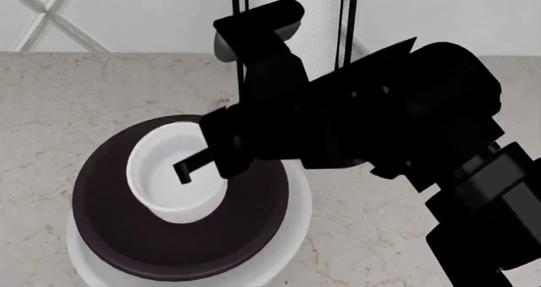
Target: Stack the bowls from largest to smallest.
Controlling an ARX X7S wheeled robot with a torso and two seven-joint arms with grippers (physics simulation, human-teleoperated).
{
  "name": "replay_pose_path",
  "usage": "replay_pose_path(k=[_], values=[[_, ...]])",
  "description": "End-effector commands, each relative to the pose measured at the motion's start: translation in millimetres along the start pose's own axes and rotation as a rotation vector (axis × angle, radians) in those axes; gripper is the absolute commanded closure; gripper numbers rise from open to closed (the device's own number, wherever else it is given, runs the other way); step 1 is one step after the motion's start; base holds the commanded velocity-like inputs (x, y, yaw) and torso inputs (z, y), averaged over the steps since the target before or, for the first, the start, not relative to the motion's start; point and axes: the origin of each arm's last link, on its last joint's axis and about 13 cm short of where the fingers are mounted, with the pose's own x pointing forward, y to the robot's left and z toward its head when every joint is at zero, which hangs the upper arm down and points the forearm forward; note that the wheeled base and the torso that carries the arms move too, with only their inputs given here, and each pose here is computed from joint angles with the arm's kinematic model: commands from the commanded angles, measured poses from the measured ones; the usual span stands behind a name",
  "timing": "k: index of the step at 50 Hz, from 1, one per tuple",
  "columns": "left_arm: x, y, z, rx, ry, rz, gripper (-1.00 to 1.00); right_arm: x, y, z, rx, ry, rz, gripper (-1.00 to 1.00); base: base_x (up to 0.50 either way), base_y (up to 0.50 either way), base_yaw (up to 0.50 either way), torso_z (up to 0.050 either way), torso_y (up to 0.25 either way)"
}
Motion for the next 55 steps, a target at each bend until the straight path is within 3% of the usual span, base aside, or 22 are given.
replay_pose_path(k=[1, 46, 47, 55], values=[[-1.5, 1.6, -1.3, 0.000, 0.002, 0.005, -1.00, 1.8, 1.3, 2.4, 0.001, -0.027, 0.022, 1.00, 0.00, 0.00, 0.00, 0.000, 0.000], [-0.3, 3.7, -2.6, -0.002, 0.005, 0.011, -1.00, 16.1, -2.3, -7.1, 0.009, -0.007, 0.046, 1.00, 0.00, 0.00, 0.00, 0.000, 0.001], [-0.3, 3.8, -2.2, -0.001, 0.004, 0.011, -1.00, 15.5, -1.8, -6.6, 0.006, -0.007, 0.049, -1.00, 0.00, 0.00, 0.00, 0.000, 0.000], [-0.2, 3.5, -1.1, 0.001, 0.003, 0.011, -1.00, 14.7, -1.2, -5.7, 0.002, -0.007, 0.053, -1.00, 0.00, 0.00, 0.00, 0.000, 0.000]])
